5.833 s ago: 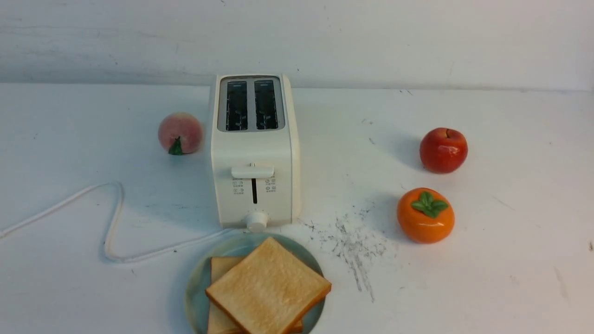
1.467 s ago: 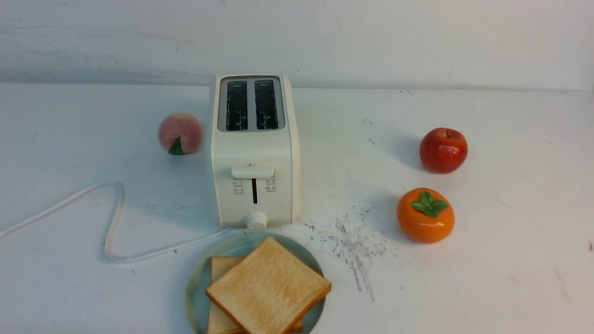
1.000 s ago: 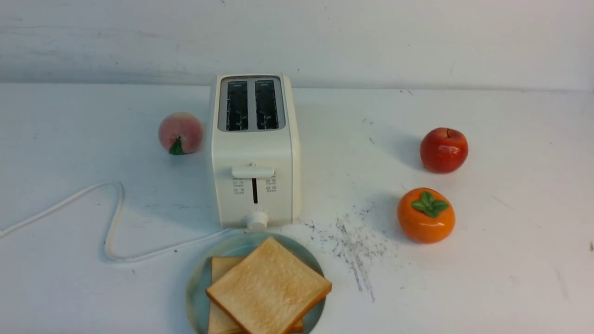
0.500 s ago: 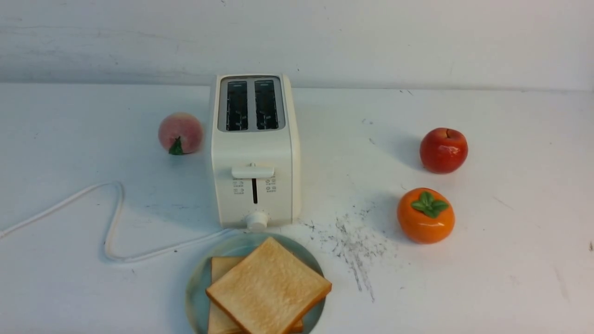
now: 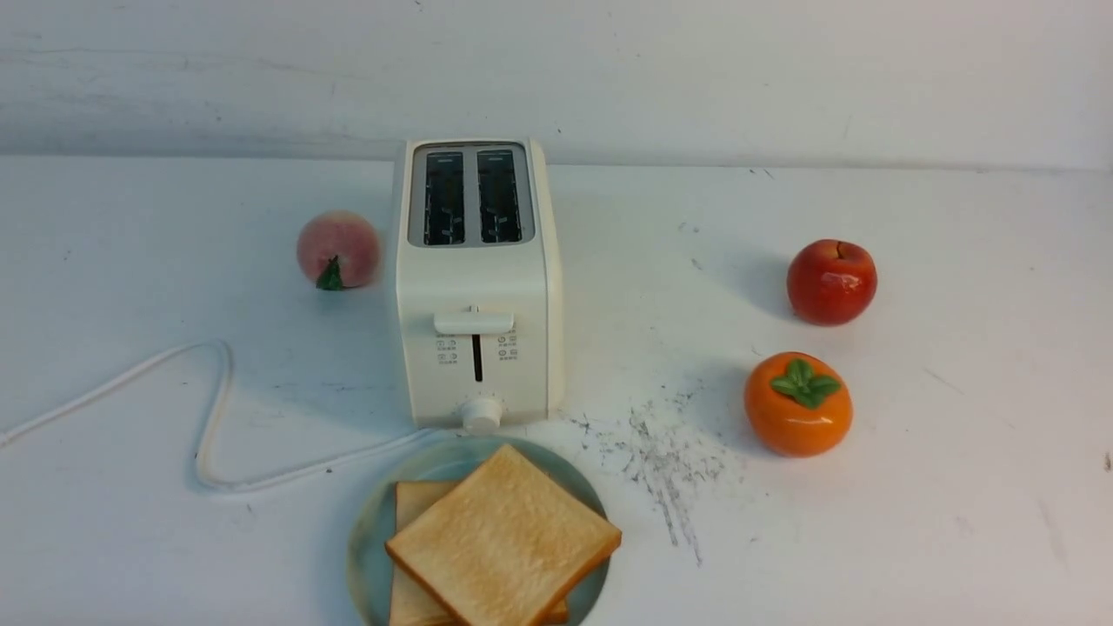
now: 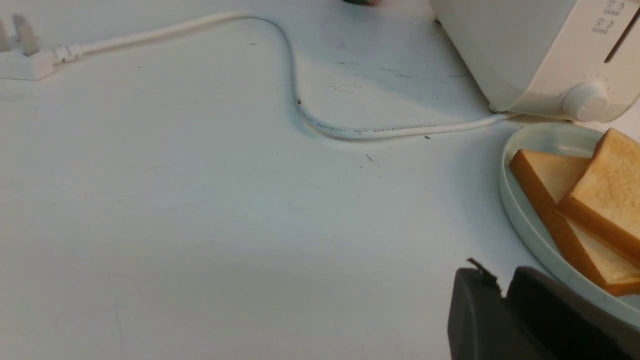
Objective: Take toasted bread from bread machine on white table place on plate.
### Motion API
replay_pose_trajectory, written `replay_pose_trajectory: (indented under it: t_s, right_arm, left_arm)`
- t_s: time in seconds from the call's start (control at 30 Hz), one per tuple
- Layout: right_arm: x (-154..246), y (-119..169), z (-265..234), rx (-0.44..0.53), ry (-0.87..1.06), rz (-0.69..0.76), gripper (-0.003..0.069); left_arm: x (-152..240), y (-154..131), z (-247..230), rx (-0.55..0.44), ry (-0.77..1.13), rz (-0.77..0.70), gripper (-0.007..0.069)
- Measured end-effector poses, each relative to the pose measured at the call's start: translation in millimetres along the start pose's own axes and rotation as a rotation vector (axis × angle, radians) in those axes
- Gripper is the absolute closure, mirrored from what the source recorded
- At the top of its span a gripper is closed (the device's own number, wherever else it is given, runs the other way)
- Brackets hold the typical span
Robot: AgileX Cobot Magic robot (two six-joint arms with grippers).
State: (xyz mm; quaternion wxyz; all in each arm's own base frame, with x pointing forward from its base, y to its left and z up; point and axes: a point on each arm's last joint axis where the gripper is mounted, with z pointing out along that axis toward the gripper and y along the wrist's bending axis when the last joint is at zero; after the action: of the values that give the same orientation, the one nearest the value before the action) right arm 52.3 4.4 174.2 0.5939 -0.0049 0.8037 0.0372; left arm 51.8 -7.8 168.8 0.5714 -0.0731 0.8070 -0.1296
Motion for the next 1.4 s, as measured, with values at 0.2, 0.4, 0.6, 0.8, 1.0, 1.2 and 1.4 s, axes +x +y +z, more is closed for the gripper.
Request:
replay_pose_trajectory:
  t_s: [0.2, 0.4, 0.6, 0.8, 1.0, 1.2, 1.4]
  right_arm:
    - [0.0, 0.0, 0.0, 0.0, 0.0, 0.0, 0.0448]
    - [0.0, 0.0, 0.0, 0.0, 0.0, 0.0, 0.0445]
    - [0.0, 0.0, 0.0, 0.0, 0.0, 0.0, 0.044]
    - [0.0, 0.0, 0.0, 0.0, 0.0, 0.0, 0.0436]
    - [0.0, 0.0, 0.0, 0.0, 0.0, 0.0, 0.0435]
    - [0.0, 0.0, 0.0, 0.0, 0.0, 0.0, 0.0434]
    - [0.0, 0.0, 0.0, 0.0, 0.0, 0.0, 0.0424]
  left_arm:
    - [0.0, 0.0, 0.0, 0.0, 0.0, 0.0, 0.0535]
    - [0.0, 0.0, 0.0, 0.0, 0.0, 0.0, 0.0535]
    - [0.0, 0.0, 0.0, 0.0, 0.0, 0.0, 0.0535]
    - [0.0, 0.0, 0.0, 0.0, 0.0, 0.0, 0.0533]
    - [0.0, 0.0, 0.0, 0.0, 0.0, 0.0, 0.0529]
    - [0.0, 0.0, 0.0, 0.0, 0.0, 0.0, 0.0519]
    - [0.0, 0.0, 0.0, 0.0, 0.0, 0.0, 0.0517]
